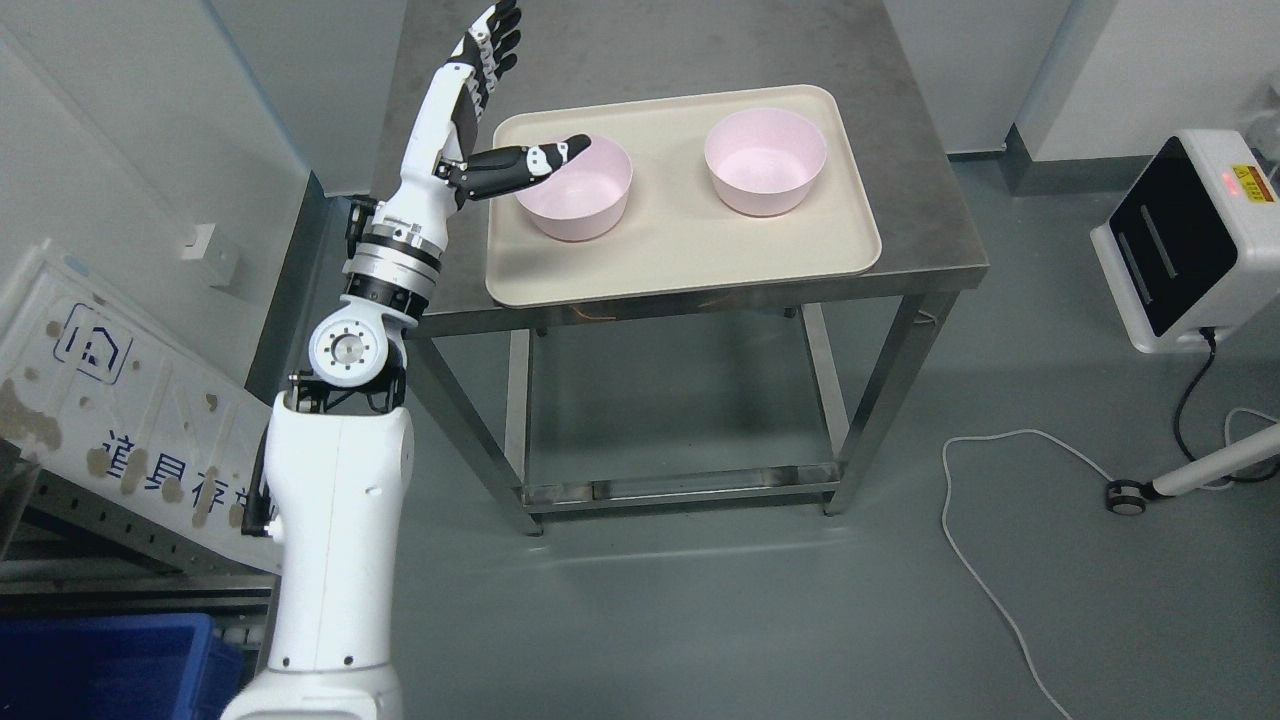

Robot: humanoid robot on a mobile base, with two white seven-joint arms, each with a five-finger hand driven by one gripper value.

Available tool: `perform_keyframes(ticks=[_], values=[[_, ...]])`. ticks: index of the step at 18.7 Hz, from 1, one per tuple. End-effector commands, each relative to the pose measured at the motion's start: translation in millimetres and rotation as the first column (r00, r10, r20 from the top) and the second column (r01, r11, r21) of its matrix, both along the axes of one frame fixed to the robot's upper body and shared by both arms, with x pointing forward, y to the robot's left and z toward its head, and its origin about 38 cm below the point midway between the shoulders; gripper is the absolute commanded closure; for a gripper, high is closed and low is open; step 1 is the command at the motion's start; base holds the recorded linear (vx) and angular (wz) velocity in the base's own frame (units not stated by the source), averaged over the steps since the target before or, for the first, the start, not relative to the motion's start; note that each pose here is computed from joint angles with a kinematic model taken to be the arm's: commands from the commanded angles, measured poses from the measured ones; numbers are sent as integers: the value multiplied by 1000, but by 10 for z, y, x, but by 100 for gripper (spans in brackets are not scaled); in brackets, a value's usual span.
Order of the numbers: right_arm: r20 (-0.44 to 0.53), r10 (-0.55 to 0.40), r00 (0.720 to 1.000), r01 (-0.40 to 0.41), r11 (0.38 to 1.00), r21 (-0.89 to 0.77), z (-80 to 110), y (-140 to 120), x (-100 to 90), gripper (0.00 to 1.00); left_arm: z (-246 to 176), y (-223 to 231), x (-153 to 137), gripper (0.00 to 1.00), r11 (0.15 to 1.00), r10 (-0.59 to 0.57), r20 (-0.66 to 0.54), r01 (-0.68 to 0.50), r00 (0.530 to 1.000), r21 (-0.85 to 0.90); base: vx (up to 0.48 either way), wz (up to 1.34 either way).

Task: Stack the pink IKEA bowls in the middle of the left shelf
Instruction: 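Reach the left hand down to the pink bowl nearer the left arm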

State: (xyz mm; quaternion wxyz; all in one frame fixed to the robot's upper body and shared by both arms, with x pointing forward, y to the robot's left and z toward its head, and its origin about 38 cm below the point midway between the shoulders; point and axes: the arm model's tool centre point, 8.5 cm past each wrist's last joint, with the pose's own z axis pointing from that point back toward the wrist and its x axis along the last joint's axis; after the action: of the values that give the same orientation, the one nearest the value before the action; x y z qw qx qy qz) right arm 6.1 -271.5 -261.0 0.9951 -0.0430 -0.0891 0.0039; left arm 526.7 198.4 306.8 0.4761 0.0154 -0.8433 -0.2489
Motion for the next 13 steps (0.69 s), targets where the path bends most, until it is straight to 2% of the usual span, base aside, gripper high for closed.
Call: perform_keyframes(ticks=[1,4,7,11,13], values=[[0,-2,1000,2,1000,-14,11,-111,0,0,54,112,749,3,919,120,-170,-45,978,392,0,0],[1,-2,1000,2,1000,-14,11,-111,5,0,117,-172,774,4,870,88,-155,0,984,494,0,0],[1,-2,1000,2,1000,-14,11,-111,5,0,-219,-120,873,12,821,146,-242,19,959,570,0,0],[0,-2,1000,2,1000,-14,11,-111,0,0,-331,-199,866,19,759,158,-243,39,957,650,0,0],[0,-2,1000,2,1000,-14,11,-111,0,0,-360,-258,856,19,738,151,-240,52,959,673,0,0]])
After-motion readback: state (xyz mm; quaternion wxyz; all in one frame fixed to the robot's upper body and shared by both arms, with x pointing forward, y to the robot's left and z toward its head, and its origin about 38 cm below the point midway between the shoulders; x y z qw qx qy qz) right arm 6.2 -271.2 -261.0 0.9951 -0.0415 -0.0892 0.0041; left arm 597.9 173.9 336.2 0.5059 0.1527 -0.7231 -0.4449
